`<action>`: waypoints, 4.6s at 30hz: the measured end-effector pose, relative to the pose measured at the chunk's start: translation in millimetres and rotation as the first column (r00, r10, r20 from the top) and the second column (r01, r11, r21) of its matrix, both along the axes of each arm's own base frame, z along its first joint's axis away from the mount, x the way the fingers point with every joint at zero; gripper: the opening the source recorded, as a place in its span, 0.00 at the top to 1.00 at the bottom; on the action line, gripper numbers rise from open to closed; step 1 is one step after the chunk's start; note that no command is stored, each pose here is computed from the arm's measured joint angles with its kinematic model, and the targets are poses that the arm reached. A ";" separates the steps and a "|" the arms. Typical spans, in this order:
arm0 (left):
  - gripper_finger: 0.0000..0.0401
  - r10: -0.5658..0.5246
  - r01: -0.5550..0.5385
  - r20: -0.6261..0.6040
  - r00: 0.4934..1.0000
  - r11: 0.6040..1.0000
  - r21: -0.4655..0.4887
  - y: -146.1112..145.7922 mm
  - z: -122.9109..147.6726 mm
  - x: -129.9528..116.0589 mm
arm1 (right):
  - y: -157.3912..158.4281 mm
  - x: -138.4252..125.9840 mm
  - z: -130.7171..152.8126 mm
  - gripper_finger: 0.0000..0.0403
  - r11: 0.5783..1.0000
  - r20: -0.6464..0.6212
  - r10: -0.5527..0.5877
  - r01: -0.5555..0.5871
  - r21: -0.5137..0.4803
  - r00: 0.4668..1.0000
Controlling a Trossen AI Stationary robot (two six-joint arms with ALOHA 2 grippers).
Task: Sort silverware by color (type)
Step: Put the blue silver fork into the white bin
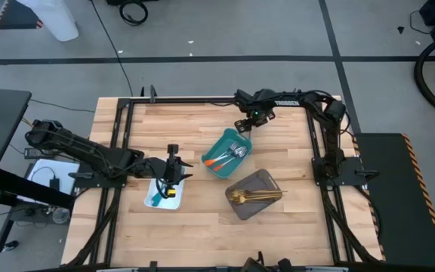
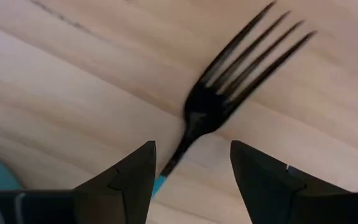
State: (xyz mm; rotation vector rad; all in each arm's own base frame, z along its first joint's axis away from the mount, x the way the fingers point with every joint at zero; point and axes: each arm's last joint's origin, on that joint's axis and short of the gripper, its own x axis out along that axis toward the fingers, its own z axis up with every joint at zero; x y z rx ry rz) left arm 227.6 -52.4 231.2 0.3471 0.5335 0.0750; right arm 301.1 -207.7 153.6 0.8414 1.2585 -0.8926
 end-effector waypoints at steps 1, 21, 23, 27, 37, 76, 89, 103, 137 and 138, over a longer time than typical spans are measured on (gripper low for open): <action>0.63 0.000 0.000 -0.004 1.000 1.000 0.001 0.0 -0.4 -0.2 | 0.2 0.8 -2.5 0.46 1.000 0.004 0.001 -0.001 0.017 1.000; 0.63 -0.005 0.005 -0.022 1.000 1.000 0.015 0.3 -1.6 -1.1 | 5.8 1.6 0.4 0.54 0.999 -0.016 0.044 -0.044 0.003 0.999; 0.63 -0.005 0.005 -0.024 1.000 1.000 0.016 0.3 -1.8 -1.2 | 5.9 1.7 0.4 0.59 1.000 -0.012 0.019 -0.019 0.007 1.000; 0.63 -0.005 0.005 -0.036 0.999 1.000 0.019 0.5 -2.8 -1.9 | 4.6 0.6 0.4 0.73 0.999 0.004 0.015 -0.015 0.035 1.000; 0.63 -0.002 0.003 -0.041 0.999 1.000 0.016 0.6 -3.2 -2.2 | 0.6 -2.3 0.7 0.98 0.998 -0.001 0.053 -0.053 0.031 0.999; 0.63 0.005 -0.004 -0.077 0.997 1.000 0.015 1.1 -6.3 -4.3 | 13.4 -15.4 -7.9 0.69 0.980 -0.104 0.173 -0.161 0.116 0.979; 0.63 0.006 -0.005 -0.075 0.997 1.000 0.014 1.1 -5.9 -4.5 | 14.6 -14.8 -10.1 0.96 0.981 -0.095 0.175 -0.165 0.103 0.980; 0.63 0.028 -0.030 -0.072 0.997 0.999 -0.023 1.3 -6.2 -4.8 | 21.1 -18.8 35.2 0.97 0.981 0.006 0.191 -0.191 0.023 0.982; 0.63 0.136 -0.119 0.085 0.987 0.977 -0.178 9.2 5.9 4.5 | 131.2 49.5 134.8 0.96 0.682 0.436 0.720 -0.429 -0.593 0.540; 0.63 0.137 -0.120 0.084 0.987 0.976 -0.180 9.2 5.8 4.5 | 133.5 53.8 134.3 0.96 0.672 0.441 0.728 -0.421 -0.609 0.524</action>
